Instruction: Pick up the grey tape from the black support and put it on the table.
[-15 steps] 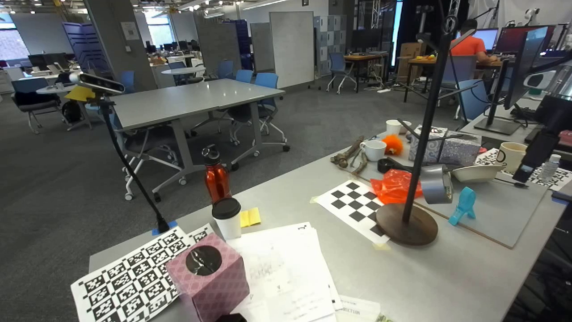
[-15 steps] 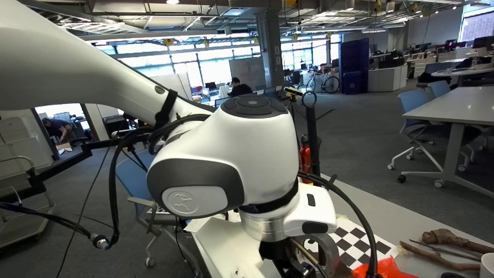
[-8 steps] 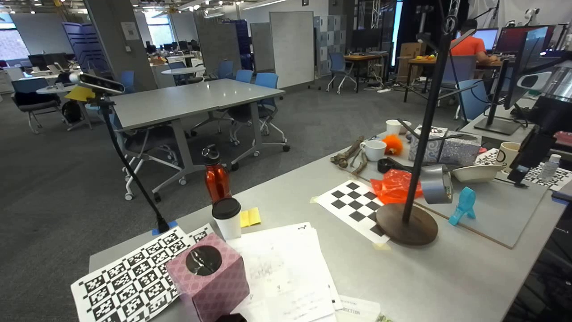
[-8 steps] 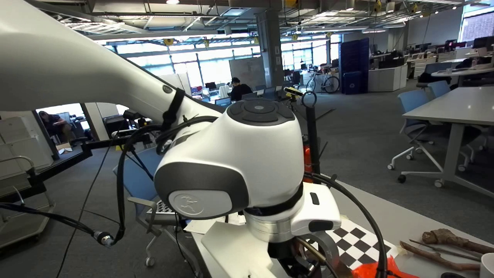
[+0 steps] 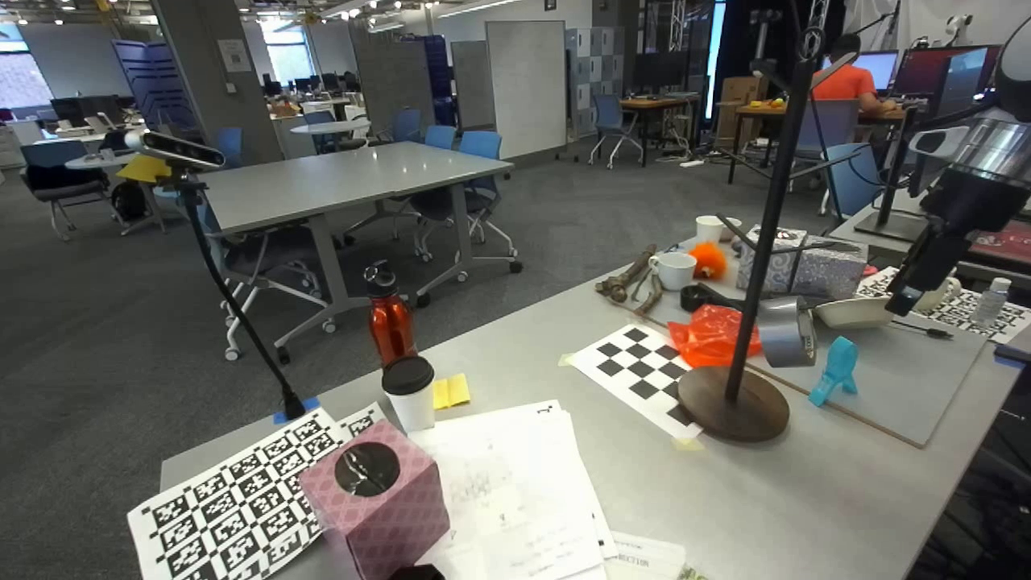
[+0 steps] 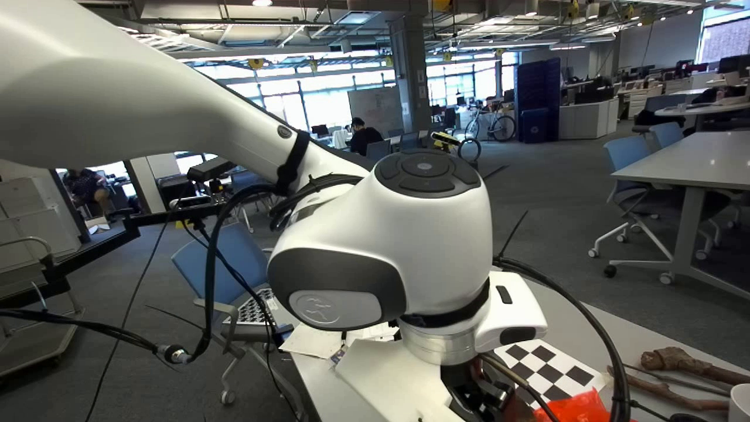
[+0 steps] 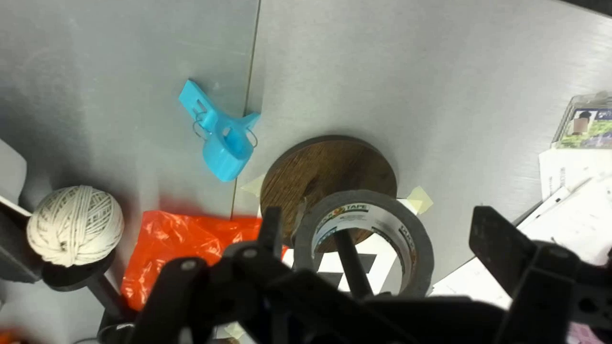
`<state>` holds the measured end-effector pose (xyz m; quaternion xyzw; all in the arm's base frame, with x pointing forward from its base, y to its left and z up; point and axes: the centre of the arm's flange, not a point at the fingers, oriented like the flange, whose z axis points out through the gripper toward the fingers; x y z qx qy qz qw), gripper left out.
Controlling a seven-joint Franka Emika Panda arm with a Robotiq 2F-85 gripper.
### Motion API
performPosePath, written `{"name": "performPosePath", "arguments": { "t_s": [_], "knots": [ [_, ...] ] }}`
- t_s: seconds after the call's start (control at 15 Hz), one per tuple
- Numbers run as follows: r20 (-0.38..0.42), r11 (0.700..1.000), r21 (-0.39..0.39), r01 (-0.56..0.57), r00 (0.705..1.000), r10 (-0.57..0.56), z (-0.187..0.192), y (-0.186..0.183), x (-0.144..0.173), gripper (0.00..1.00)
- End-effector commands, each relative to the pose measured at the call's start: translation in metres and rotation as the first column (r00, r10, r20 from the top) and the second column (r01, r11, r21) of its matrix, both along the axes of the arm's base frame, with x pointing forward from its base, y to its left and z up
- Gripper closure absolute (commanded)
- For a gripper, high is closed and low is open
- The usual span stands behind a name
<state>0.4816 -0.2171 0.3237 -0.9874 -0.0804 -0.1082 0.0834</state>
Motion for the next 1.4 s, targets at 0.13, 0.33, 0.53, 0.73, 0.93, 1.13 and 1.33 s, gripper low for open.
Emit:
{"name": "performPosePath", "arguments": {
  "t_s": [0.13,0.33,0.53,0.73,0.93,1.13,1.33],
  "knots": [
    [0.064,0.997,-0.040,0.070,0.996,-0.067,-0.026,-0.008,0.017,0.00],
    [0.040,0.997,-0.049,0.052,0.998,-0.050,-0.024,-0.004,0.011,0.00],
    [0.034,0.997,-0.051,0.054,0.998,-0.052,-0.030,-0.004,0.011,0.00],
    [0.044,0.997,-0.058,0.058,0.997,-0.055,-0.031,-0.003,0.015,0.00],
    [0.068,0.998,-0.055,0.044,0.997,-0.040,-0.029,0.000,0.018,0.00],
    [0.080,0.998,-0.057,0.033,0.996,-0.028,-0.028,0.001,0.021,0.00],
    [0.090,0.998,-0.055,0.034,0.996,-0.029,-0.029,-0.002,0.024,0.00]
  ]
}}
